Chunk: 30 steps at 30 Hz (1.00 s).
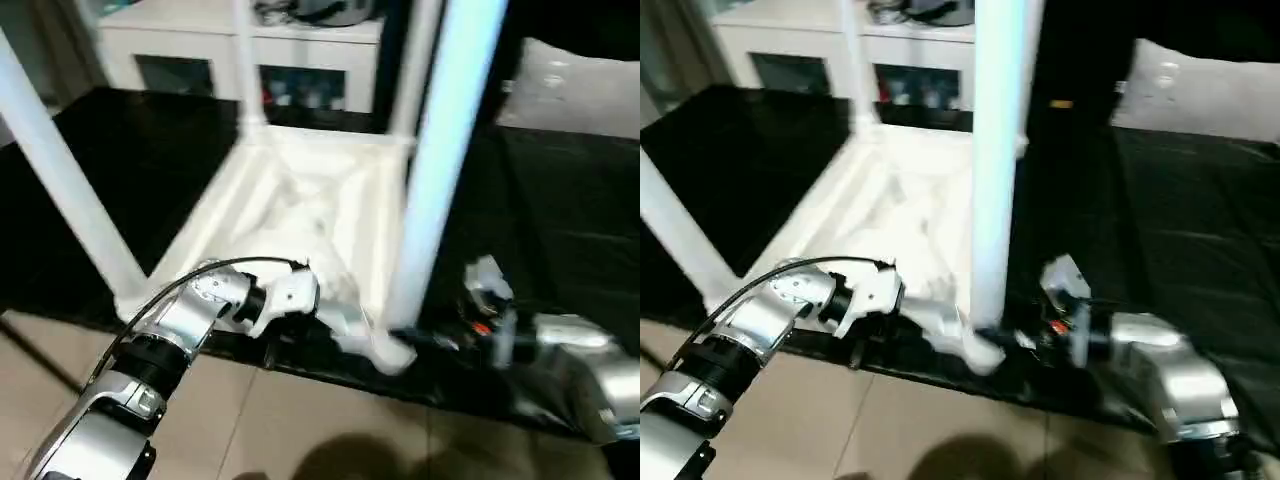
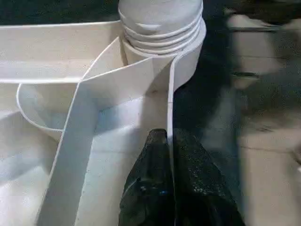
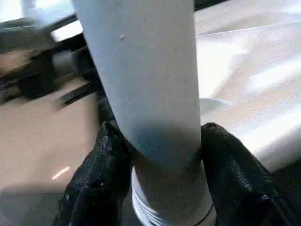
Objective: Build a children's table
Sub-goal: Rotate leg to tighten
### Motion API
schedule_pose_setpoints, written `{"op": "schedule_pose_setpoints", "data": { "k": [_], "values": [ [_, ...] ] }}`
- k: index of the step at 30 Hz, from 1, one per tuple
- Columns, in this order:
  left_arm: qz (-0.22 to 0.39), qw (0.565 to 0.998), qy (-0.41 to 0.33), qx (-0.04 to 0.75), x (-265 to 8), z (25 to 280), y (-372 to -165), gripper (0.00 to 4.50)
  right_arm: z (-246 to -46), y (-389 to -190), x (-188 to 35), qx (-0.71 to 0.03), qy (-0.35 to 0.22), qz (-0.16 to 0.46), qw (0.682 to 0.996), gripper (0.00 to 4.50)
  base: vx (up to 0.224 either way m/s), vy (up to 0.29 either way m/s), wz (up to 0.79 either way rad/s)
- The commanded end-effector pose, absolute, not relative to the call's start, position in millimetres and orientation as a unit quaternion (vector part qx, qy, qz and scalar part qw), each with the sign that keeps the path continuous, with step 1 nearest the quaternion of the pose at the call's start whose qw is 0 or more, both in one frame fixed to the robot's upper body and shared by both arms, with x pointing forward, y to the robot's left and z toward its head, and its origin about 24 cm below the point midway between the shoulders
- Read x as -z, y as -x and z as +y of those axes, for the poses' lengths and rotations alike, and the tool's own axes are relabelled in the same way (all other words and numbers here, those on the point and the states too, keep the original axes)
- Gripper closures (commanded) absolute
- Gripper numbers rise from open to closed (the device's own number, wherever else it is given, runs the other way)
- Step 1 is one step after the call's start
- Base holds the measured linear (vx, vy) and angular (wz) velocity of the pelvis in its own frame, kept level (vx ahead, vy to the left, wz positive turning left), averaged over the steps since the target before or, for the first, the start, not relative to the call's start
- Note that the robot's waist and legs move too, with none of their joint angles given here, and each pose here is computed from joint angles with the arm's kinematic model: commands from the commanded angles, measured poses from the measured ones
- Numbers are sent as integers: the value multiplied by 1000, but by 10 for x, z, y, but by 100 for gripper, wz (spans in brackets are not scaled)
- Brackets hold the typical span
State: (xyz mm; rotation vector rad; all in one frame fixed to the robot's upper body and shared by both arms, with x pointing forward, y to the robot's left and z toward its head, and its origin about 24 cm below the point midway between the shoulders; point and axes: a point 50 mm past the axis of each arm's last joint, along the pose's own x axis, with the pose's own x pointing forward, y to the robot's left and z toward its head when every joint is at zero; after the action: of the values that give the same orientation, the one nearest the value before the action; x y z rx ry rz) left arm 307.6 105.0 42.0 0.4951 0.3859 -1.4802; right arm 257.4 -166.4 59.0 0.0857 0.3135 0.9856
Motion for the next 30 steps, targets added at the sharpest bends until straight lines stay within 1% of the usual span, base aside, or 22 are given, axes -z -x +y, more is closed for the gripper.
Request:
{"op": "schedule_pose_setpoints", "data": {
  "k": [1, 2, 3, 4, 5, 6, 7, 9, 12, 14, 16, 18, 19, 20, 21, 24, 25, 26, 27, 28, 29, 30],
  "values": [
    [133, 713, -213, 655, -500, 753, -3120, 450, -1399, -2650, -617, -434, -38, 141, 889, 252, 0, 0, 0],
    [131, 732, -210, 635, -499, 685, -3159, 450, -1326, -2710, -616, -380, -47, 139, 913, 254, 0, 0, 0],
    [131, 732, -210, 635, -499, 685, -3159, 450, -1326, -2710, -616, -380, -47, 139, 913, 254, 0, 0, 0],
    [129, 742, -207, 624, -503, 642, -3178, 450, -1301, -2749, -612, -344, -50, 142, 927, 254, 0, 0, 0],
    [125, 757, -198, 609, -515, 554, -3201, 450, -1268, -2814, -596, -283, -55, 151, 945, 254, 0, 0, 0],
    [124, 764, -194, 602, -521, 514, -3209, 450, -1250, -2828, -604, -274, -55, 146, 949, 254, 0, 0, 0],
    [123, 770, -191, 597, -527, 485, -3215, 450, -1235, -2835, -615, -270, -56, 140, 951, 220, 0, 0, 0],
    [120, 776, -186, 591, -535, 439, -3217, 450, -1201, -2844, -635, -268, -62, 129, 953, 186, 0, 0, 0],
    [114, 788, -174, 580, -545, 344, -3211, 450, -1127, -2847, -653, -256, -81, 118, 956, 168, 0, 0, 0],
    [115, 792, -173, 574, -534, 311, -3205, 450, -1106, -2822, -646, -250, -81, 118, 958, 141, 0, 0, 0],
    [115, 793, -177, 571, -530, 329, -3207, 450, -1121, -2810, -649, -253, -78, 115, 957, 135, 0, 0, 0],
    [115, 793, -183, 570, -528, 384, -3215, 450, -1167, -2802, -657, -261, -67, 109, 957, 110, 0, 0, 0],
    [115, 793, -183, 570, -528, 384, -3215, 450, -1167, -2802, -657, -261, -67, 109, 957, 110, 0, 0, 0],
    [113, 789, -190, 574, -529, 457, -3222, 450, -1241, -2791, -663, -280, -53, 104, 953, 95, 0, 0, 0],
    [113, 789, -190, 574, -529, 457, -3222, 450, -1241, -2791, -663, -280, -53, 104, 953, 87, 0, 0, 0],
    [108, 772, -204, 593, -547, 614, -3227, 450, -1447, -2751, -717, -339, -24, 96, 935, 58, 0, 0, 0],
    [108, 771, -204, 593, -547, 616, -3227, 450, -1450, -2750, -718, -340, -24, 96, 935, 58, 0, 0, 0],
    [105, 764, -208, 602, -557, 652, -3218, 450, -1529, -2738, -741, -355, -18, 96, 930, 40, 0, 0, 0],
    [105, 764, -208, 602, -557, 652, -3218, 450, -1529, -2738, -741, -355, -18, 96, 930, 40, 0, 0, 0],
    [105, 756, -210, 611, -556, 677, -3204, 450, -1593, -2729, -753, -369, -9, 97, 924, 31, 0, 0, 0],
    [108, 736, -223, 630, -535, 731, -3166, 450, -1720, -2699, -755, -396, 11, 106, 912, 19, 0, 0, 0],
    [110, 728, -228, 637, -527, 747, -3152, 450, -1756, -2688, -758, -407, 14, 108, 907, 15, 0, 0, 0]
  ]
}}
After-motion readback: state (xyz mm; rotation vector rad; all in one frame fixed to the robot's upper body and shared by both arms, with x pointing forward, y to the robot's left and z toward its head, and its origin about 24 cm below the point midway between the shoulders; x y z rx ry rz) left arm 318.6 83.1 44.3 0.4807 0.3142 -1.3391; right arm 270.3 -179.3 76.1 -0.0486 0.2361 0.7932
